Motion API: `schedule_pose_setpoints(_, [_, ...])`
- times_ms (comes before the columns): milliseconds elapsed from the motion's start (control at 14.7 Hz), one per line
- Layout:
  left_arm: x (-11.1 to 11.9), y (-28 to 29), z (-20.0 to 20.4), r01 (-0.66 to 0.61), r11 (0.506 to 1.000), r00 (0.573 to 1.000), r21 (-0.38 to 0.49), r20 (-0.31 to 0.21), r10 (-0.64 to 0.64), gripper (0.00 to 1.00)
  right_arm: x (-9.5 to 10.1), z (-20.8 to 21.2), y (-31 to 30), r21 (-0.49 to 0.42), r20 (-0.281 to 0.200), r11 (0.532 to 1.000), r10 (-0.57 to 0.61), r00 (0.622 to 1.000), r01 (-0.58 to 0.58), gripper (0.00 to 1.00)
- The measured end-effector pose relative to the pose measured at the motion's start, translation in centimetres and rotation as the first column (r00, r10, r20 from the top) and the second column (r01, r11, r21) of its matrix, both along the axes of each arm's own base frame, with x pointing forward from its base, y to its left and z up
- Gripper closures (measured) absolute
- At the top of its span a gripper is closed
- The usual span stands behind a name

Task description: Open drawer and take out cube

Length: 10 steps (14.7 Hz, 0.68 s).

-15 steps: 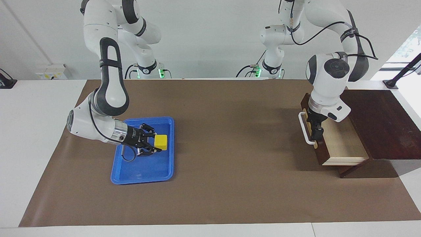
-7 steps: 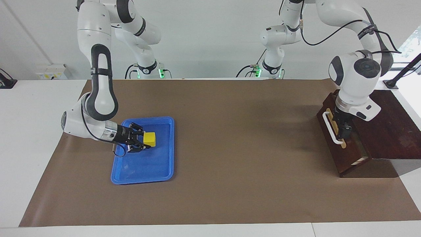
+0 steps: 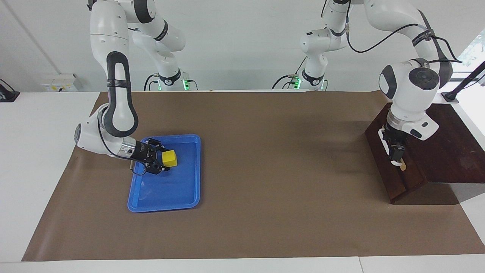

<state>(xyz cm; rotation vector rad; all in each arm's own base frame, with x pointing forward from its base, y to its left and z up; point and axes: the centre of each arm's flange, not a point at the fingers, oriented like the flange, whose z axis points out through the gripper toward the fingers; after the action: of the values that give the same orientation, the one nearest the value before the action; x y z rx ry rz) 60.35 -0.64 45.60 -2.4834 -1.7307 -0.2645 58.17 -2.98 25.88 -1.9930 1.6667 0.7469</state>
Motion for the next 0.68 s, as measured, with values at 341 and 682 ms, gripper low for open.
schedule_pose_setpoints(341, [-3.5,-2.1,7.0,0.428,0.895,0.885,-0.130,-0.141,-0.444,0.00,2.5,8.2,0.8,-0.126,0.097,0.974,0.199,0.975,-0.186,0.00])
schedule_pose_setpoints(682, [-7.5,-4.7,10.1,0.667,0.709,0.680,-0.228,-0.202,-0.705,0.00,1.5,18.4,3.1,-0.293,0.191,0.815,0.562,0.805,-0.500,0.00])
